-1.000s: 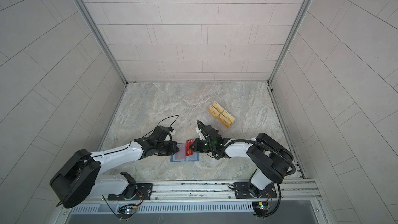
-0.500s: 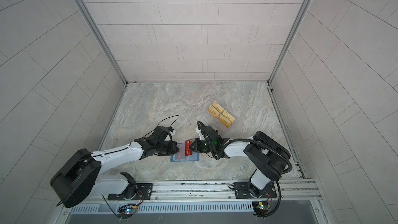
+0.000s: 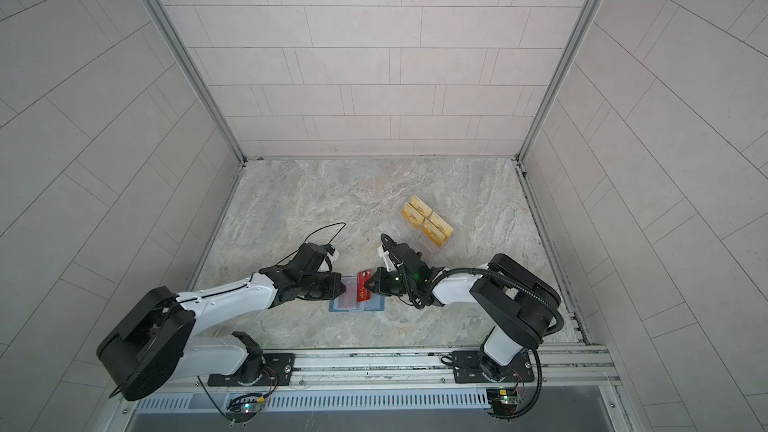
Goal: Put the credit cards into the card holder
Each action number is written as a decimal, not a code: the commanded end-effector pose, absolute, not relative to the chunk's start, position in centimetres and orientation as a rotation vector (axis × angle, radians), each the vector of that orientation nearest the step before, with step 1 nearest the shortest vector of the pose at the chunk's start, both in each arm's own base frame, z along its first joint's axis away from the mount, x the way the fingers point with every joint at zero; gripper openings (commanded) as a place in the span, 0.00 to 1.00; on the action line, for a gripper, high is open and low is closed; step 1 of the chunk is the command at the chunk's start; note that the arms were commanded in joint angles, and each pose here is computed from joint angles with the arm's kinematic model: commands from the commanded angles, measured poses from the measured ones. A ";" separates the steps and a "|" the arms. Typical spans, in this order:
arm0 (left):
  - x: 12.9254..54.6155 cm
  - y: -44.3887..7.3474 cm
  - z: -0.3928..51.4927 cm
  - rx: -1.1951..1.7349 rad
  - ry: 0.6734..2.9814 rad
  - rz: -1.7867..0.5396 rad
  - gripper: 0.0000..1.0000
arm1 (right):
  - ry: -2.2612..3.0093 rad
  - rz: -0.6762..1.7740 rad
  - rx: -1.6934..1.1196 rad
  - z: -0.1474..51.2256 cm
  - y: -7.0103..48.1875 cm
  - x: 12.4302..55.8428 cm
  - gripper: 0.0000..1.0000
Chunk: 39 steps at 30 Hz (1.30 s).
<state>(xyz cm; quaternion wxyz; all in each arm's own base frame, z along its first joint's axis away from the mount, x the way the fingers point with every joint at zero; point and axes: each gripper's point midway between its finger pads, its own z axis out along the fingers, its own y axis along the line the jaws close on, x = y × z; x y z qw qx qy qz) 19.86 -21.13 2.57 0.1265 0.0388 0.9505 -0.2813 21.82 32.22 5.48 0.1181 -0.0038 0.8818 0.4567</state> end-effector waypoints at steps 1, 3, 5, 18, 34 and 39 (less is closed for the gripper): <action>19.1 -20.2 1.7 0.100 2.806 -0.762 0.00 | 2.575 1.370 0.021 5.3 32.4 21.6 0.00; 19.2 -20.2 1.7 0.096 2.806 -0.762 0.00 | 2.574 1.375 0.034 5.2 32.3 21.5 0.00; 19.2 -20.2 1.7 0.096 2.806 -0.762 0.00 | 2.571 1.385 0.037 5.2 32.3 21.3 0.00; 19.1 -20.2 1.7 0.100 2.808 -0.761 0.00 | 2.537 1.465 0.071 5.2 32.9 21.1 0.00; 19.1 -20.0 2.1 0.113 2.805 -0.746 0.00 | 2.532 1.521 0.066 4.7 33.5 20.9 0.00; 19.2 -20.1 2.2 0.114 2.805 -0.746 0.00 | 2.537 1.534 0.073 4.3 33.5 20.6 0.00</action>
